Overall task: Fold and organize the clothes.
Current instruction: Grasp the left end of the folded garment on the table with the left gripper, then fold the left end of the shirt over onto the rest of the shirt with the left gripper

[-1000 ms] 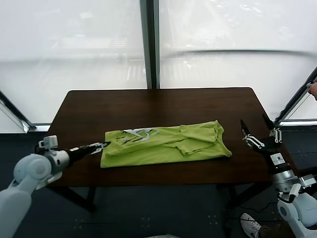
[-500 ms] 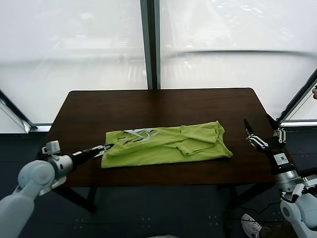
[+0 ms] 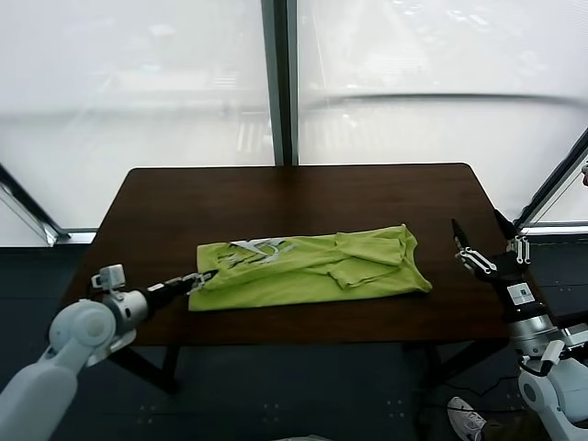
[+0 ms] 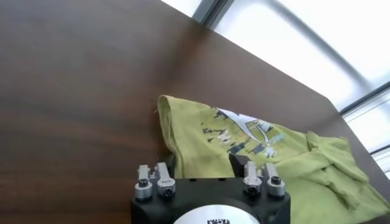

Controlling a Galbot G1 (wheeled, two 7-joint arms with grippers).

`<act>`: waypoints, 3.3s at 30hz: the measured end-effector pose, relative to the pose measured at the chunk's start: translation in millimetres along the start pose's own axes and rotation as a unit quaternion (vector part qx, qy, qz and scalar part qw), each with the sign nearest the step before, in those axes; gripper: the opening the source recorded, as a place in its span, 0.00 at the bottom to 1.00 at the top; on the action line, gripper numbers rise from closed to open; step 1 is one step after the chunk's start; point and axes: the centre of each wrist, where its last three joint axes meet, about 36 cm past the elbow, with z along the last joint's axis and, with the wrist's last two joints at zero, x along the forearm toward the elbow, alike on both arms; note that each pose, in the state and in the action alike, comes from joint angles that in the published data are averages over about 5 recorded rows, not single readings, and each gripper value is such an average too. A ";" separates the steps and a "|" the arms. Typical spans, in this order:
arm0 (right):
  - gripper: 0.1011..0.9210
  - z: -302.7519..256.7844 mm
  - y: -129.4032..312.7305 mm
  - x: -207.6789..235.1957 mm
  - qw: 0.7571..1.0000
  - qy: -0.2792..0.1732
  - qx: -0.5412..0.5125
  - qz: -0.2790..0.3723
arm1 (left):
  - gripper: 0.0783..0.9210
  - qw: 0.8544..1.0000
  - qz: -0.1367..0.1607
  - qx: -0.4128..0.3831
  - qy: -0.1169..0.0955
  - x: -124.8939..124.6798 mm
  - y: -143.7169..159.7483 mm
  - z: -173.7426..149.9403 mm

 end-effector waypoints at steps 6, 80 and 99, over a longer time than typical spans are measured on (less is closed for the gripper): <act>0.98 -0.5 1.5 -0.7 1.000 -0.003 -0.003 0.002 | 0.10 1.000 -0.012 -0.004 -0.009 4.3 -6.5 -4.6; 0.98 32.2 53.3 8.0 0.996 -0.006 -0.035 0.082 | 0.10 0.990 0.055 0.024 -0.125 6.8 -131.1 -20.8; 0.98 42.0 58.5 10.0 0.995 0.001 -0.035 0.090 | 0.10 0.992 0.073 0.036 -0.096 -36.3 -146.7 -6.8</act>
